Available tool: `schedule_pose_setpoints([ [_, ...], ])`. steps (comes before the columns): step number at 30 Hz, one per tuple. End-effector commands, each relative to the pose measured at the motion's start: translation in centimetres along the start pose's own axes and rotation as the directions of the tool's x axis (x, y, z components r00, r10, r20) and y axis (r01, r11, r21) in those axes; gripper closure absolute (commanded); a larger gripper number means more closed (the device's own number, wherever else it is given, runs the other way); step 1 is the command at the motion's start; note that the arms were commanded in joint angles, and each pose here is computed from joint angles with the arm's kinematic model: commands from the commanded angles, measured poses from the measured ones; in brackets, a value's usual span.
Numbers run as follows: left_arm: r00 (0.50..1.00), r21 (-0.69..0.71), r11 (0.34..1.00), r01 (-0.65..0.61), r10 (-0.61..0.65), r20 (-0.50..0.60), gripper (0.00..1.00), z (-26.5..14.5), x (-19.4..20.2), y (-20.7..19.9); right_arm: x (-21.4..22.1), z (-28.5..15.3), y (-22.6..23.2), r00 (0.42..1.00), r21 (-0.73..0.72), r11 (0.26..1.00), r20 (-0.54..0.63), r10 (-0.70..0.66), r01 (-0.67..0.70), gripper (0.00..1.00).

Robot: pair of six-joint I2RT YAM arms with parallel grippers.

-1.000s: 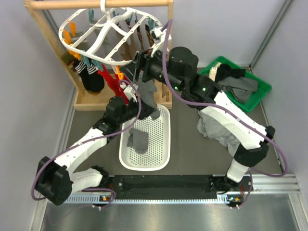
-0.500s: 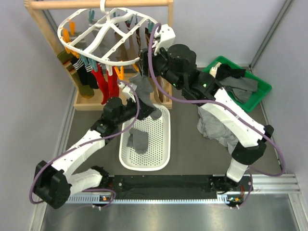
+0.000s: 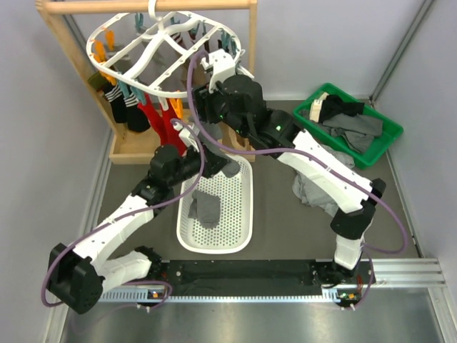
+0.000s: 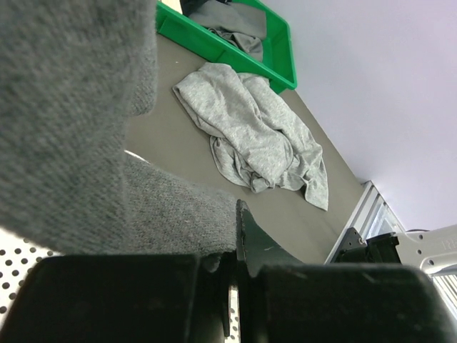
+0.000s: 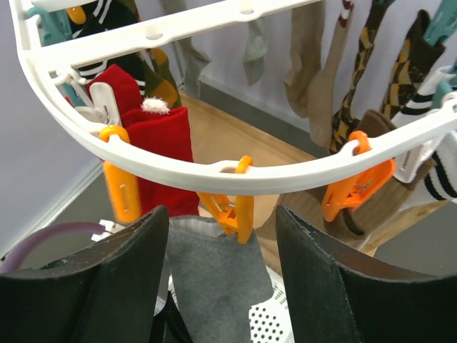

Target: Remove the socks clipped to the hanger

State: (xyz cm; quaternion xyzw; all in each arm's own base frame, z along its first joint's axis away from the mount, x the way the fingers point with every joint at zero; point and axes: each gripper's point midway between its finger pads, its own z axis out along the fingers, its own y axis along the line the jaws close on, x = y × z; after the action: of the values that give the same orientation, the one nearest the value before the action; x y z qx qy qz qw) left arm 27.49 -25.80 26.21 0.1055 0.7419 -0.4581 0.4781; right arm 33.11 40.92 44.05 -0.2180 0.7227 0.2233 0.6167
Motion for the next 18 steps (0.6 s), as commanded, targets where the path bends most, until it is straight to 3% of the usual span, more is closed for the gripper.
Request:
schedule_pose_setpoints([
  [1,0.998,0.052,0.998,-0.04,0.037,0.053,1.0,-0.6,-1.6,-1.6,-3.4,-0.5,1.2,0.994,-0.017,1.0,0.107,0.022,-0.021,0.39],
  [14,0.998,0.06,0.998,-0.037,0.033,0.059,1.0,-0.8,-1.9,-2.0,-3.8,0.7,0.0,0.989,0.106,0.994,0.145,-0.015,0.0,0.42],
  [17,0.998,0.062,0.997,-0.034,0.031,0.059,1.0,-0.8,-2.0,-2.1,-3.6,0.9,0.0,0.99,0.11,0.994,0.141,-0.015,0.0,0.45],
  [18,0.998,0.061,0.998,-0.033,0.029,0.057,1.0,-0.7,-1.9,-2.0,-3.6,1.0,0.0,0.989,0.113,0.994,0.144,-0.014,-0.002,0.51],
])
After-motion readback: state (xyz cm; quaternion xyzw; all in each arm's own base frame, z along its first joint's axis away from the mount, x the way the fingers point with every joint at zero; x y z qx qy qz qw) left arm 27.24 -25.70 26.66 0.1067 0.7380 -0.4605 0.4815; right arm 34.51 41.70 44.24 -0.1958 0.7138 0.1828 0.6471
